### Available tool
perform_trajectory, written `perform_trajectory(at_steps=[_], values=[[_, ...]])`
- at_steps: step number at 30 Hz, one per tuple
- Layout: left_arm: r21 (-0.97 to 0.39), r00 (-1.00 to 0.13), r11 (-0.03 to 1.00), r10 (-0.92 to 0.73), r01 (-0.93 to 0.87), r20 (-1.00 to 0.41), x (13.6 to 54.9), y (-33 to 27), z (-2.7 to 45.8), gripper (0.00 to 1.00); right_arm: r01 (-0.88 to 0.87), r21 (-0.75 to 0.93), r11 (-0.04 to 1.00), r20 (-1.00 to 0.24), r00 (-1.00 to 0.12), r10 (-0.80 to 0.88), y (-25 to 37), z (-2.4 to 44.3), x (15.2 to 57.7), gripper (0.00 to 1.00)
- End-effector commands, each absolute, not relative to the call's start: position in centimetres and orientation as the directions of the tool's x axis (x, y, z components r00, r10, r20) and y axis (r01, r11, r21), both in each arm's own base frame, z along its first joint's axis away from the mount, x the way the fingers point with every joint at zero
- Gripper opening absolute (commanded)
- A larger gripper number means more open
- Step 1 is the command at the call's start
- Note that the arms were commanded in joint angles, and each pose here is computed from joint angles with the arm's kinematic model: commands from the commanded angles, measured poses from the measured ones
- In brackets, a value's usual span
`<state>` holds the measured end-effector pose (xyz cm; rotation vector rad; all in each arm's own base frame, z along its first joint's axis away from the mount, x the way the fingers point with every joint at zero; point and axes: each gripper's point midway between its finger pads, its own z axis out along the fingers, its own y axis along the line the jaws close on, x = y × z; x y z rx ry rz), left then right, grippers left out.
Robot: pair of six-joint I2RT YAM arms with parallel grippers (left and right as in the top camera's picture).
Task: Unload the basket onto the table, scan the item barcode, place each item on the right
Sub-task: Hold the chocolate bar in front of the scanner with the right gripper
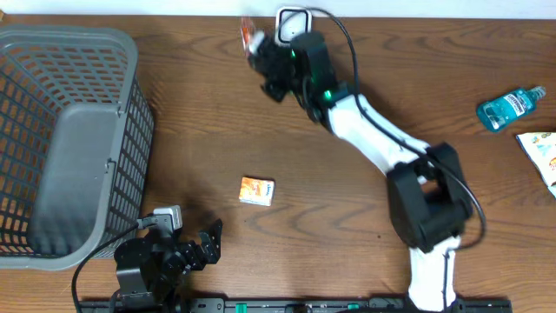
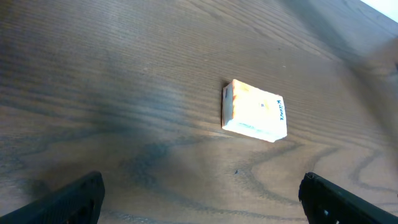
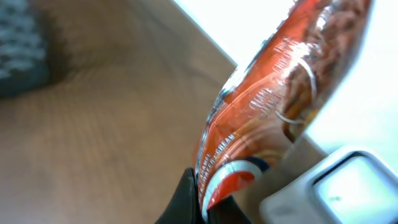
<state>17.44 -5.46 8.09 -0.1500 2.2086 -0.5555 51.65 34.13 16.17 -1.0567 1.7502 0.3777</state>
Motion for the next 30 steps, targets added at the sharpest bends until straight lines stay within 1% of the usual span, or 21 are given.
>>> perform_trajectory(at_steps=[1, 3, 7, 13, 16, 21, 25, 30], values=[[-0.453, -0.649, 0.888, -0.300, 0.076, -0.699, 17.3, -5.6, 8.1, 1.00, -0.707, -0.332, 0.624, -0.832, -0.091, -0.547, 32.3, 16.1, 56.7, 0.01], [-0.453, -0.649, 0.888, -0.300, 0.077, -0.699, 17.3, -5.6, 8.1, 1.00, -0.673, -0.361, 0.646, -0.818, -0.104, -0.566, 31.7, 15.7, 59.2, 0.01], [-0.453, -0.649, 0.888, -0.300, 0.077, -0.699, 17.3, -5.6, 8.1, 1.00, -0.627, -0.382, 0.679, -0.816, -0.116, -0.566, 30.9, 14.9, 63.0, 0.01], [-0.453, -0.649, 0.888, -0.300, 0.076, -0.699, 17.3, -5.6, 8.1, 1.00, -0.513, -0.452, 0.730, -0.783, -0.163, -0.600, 29.2, 12.2, 66.7, 0.01], [-0.453, -0.649, 0.888, -0.300, 0.076, -0.699, 17.3, -5.6, 8.1, 1.00, -0.514, -0.466, 0.720, -0.771, -0.163, -0.616, 29.1, 11.4, 66.8, 0.01], [-0.453, -0.649, 0.888, -0.300, 0.076, -0.699, 17.3, -5.6, 8.1, 1.00, -0.469, -0.495, 0.731, -0.763, -0.169, -0.624, 28.4, 11.9, 67.3, 0.01], [-0.453, -0.649, 0.888, -0.300, 0.076, -0.699, 17.3, -5.6, 8.1, 1.00, -0.413, -0.525, 0.744, -0.731, -0.230, -0.643, 26.7, 12.4, 67.4, 0.01], [-0.453, -0.649, 0.888, -0.300, 0.076, -0.699, 17.3, -5.6, 8.1, 1.00, -0.424, -0.502, 0.754, -0.699, -0.315, -0.642, 24.6, 14.8, 66.4, 0.01]])
